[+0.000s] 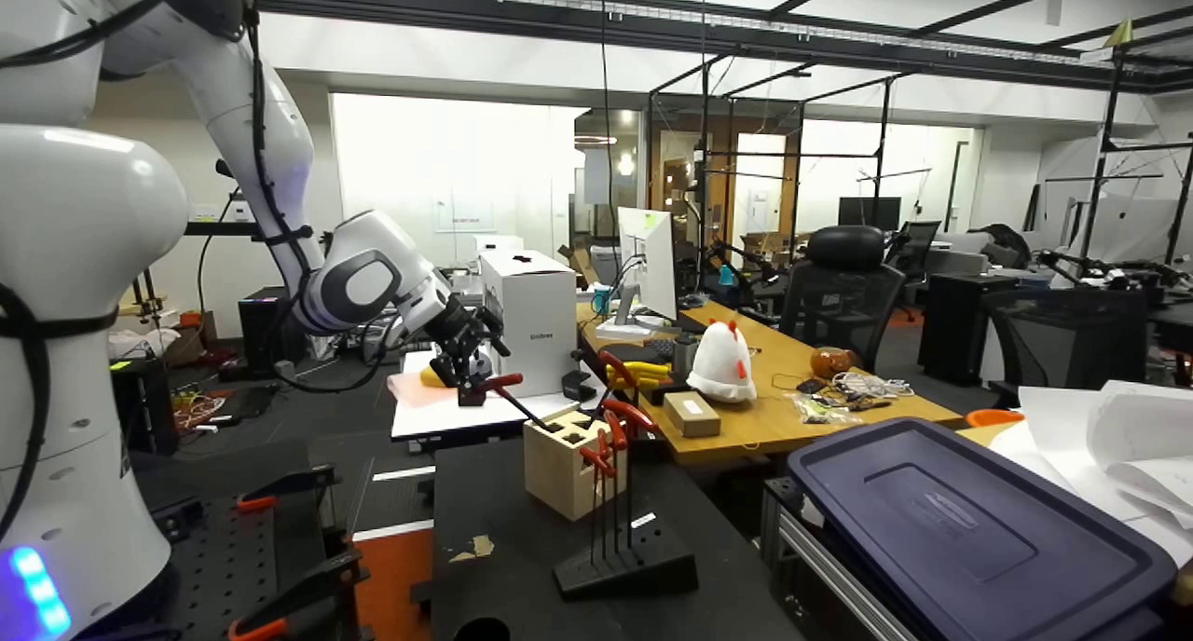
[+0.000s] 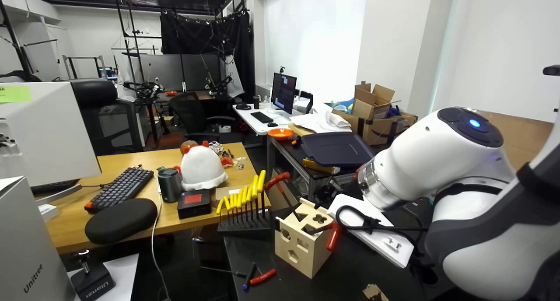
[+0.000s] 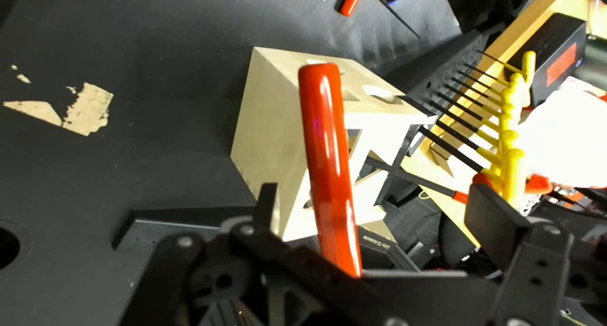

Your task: Pick up the orange object and put it on the holder.

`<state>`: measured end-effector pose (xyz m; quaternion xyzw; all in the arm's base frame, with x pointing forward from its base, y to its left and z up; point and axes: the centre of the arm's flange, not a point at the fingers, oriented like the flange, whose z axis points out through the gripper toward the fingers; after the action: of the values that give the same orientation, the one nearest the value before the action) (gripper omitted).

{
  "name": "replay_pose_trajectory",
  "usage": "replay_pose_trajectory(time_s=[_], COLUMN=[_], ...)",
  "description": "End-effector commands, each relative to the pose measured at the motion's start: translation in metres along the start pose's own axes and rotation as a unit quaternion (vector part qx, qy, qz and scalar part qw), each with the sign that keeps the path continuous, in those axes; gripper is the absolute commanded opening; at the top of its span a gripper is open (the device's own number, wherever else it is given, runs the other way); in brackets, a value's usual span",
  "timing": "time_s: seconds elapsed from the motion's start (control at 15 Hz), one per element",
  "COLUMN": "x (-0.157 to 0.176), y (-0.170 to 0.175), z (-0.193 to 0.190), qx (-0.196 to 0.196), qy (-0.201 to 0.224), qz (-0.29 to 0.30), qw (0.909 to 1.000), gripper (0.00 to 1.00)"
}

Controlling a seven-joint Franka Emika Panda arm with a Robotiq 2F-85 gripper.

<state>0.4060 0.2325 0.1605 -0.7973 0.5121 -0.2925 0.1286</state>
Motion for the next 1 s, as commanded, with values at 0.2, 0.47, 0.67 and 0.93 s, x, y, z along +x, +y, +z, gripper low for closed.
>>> replay_pose_trajectory(time_s=[0.2,0.47,0.67,0.93], x=[0.0213,0.0268,0.0230,0.0191], y=[0.0355,0.0331,0.0295,0.0297], z=[0.0266,0.0264,0.0273,0.0303], qx=[-0.024,-0.029,-0.027,-0.029], qy=[-0.033,-0.016,-0.022,-0.032], qz=[0.010,0.012,0.008,-0.003], qw=[0.9991,0.9994,0.9994,0.9991], gripper=[1.00,1.00,1.00,1.00])
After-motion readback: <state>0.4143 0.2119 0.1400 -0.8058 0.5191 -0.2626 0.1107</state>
